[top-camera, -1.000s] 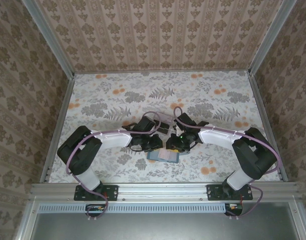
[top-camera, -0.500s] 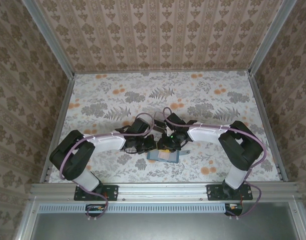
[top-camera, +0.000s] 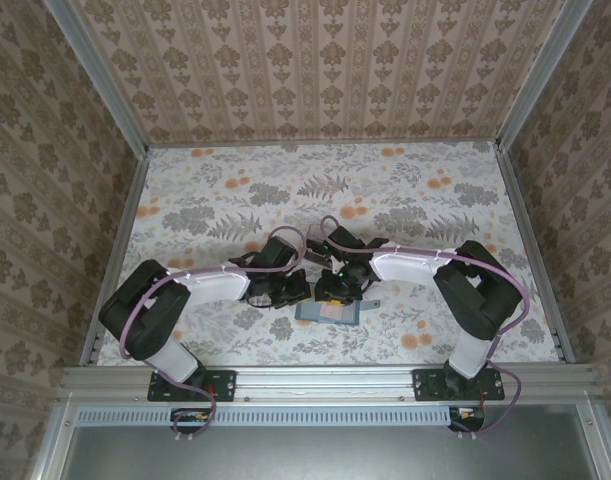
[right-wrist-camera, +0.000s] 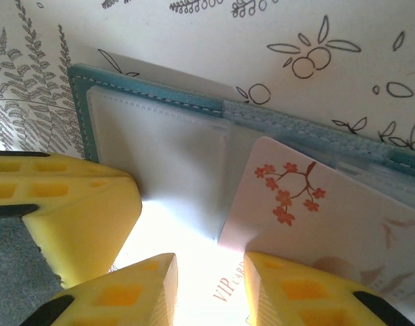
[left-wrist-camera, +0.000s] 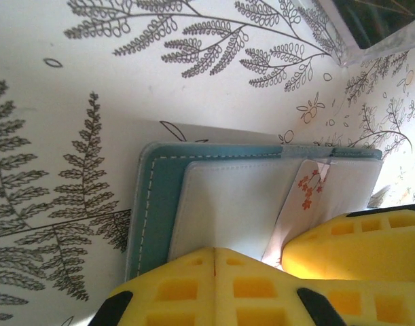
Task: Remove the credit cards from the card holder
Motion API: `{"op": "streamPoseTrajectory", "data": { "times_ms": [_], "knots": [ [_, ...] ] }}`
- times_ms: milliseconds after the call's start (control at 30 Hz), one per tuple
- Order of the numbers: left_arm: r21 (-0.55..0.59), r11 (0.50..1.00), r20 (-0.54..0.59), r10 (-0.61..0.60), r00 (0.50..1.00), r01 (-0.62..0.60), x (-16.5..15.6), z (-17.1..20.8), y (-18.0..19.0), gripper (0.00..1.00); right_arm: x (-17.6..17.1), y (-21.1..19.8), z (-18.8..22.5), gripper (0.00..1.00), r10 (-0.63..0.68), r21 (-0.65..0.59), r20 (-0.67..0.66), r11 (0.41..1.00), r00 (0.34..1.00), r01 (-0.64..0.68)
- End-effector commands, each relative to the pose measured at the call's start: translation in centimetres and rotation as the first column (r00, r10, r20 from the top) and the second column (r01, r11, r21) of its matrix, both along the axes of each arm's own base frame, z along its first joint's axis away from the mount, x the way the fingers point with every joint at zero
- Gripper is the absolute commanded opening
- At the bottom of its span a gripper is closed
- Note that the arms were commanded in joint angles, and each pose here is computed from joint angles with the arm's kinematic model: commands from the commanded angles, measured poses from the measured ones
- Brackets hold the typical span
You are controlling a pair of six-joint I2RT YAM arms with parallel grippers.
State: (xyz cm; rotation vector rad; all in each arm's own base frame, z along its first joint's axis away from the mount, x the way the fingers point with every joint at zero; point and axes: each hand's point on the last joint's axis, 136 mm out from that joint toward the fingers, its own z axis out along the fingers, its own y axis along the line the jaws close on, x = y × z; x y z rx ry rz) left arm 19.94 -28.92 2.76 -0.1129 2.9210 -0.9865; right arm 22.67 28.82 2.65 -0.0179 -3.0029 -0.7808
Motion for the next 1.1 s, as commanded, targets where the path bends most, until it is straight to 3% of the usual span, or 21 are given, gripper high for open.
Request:
{"op": "streamPoseTrajectory", "data": {
  "times_ms": [0,200,467,1067],
  "knots": [
    [0.002,1.000,-0.025,-0.003,1.000,0.003,-0.1,-0.5,0.0,0.01,-0.1,0.1,0.7,0.33,0.009,-0.003,0.006,1.000,1.000,-0.009],
    [0.017,1.000,-0.023,-0.019,1.000,0.019,0.0,-0.3,-0.1,0.01,0.2,-0.1,2.1,0.33,0.009,-0.007,0.036,1.000,0.999,-0.009],
    [0.033,0.999,-0.040,-0.015,0.999,0.016,-0.3,-1.1,0.2,0.01,-0.8,1.7,1.5,0.33,0.015,0.087,-0.024,0.996,1.000,-0.013],
    [0.039,0.999,-0.038,-0.009,0.999,0.010,-0.3,-1.2,0.5,0.00,-1.9,-0.6,-0.8,0.32,0.012,-0.030,-0.056,0.999,0.998,-0.014]
  ]
}}
